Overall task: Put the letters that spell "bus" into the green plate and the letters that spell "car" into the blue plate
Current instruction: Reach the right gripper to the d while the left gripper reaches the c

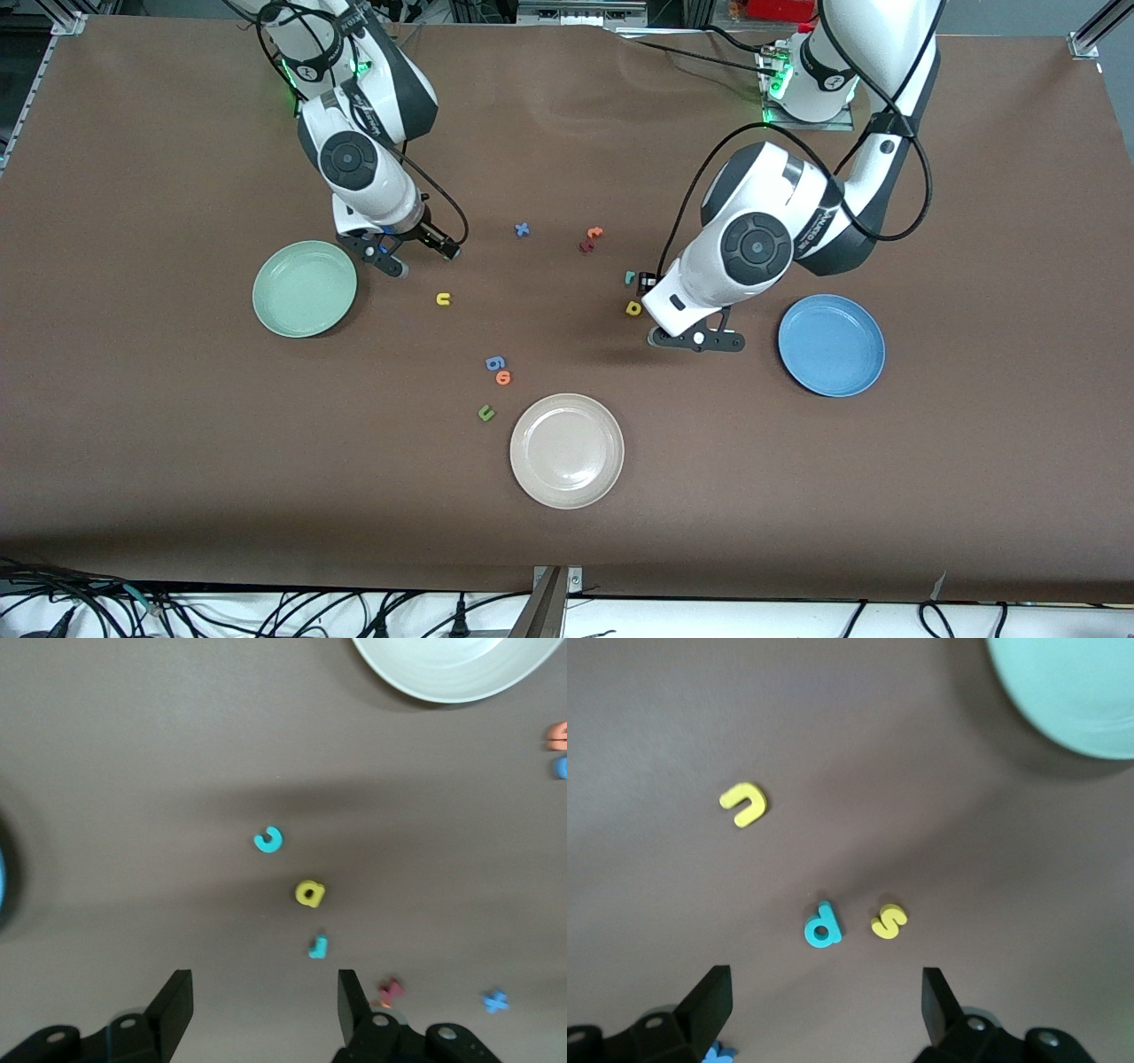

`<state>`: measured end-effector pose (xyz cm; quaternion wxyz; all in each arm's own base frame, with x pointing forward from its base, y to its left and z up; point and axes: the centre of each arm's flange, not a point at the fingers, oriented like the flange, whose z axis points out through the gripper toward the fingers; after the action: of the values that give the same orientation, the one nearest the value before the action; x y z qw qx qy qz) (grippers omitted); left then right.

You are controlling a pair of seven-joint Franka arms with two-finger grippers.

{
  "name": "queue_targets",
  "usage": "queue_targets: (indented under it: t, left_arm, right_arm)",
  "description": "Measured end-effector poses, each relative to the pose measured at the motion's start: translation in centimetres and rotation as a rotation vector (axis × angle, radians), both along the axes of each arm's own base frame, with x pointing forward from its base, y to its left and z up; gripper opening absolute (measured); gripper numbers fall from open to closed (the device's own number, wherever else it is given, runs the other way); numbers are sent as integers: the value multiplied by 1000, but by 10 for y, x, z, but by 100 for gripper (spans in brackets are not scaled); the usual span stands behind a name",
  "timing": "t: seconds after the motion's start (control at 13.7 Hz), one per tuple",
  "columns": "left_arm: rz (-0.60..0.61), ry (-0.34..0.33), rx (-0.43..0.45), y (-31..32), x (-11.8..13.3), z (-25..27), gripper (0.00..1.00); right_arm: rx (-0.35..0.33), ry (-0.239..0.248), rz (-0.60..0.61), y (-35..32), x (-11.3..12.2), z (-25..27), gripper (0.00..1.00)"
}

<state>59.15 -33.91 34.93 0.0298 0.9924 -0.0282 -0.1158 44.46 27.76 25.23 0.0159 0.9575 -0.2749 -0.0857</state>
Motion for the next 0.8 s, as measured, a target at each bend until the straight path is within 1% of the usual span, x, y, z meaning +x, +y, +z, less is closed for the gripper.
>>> queue_targets:
  t: [0.07, 0.15, 0.22, 0.29, 0.44, 0.66, 0.8]
  left_arm:
    - [-2, -2, 9, 1, 1, -3, 75]
    - [-1, -6, 13, 2, 3, -3, 81]
    - [1, -15, 13, 3, 5, 0, 91]
    - [5, -28, 10, 5, 9, 6, 99]
    - [9, -49, 1, 5, 15, 16, 100]
    - [15, -57, 1, 9, 18, 19, 100]
    - [4, -68, 19, 9, 19, 19, 99]
  right_arm:
    - [9, -1, 4, 4, -2, -10, 95]
    - [21, -9, 5, 7, -2, -21, 96]
    - [33, -17, 5, 10, -3, -31, 96]
    - [42, -21, 3, 12, -4, -41, 96]
    - [51, -18, 2, 12, -5, -57, 96]
    - [51, -7, 4, 12, -7, -67, 96]
    - [52, -9, 3, 12, -6, -67, 92]
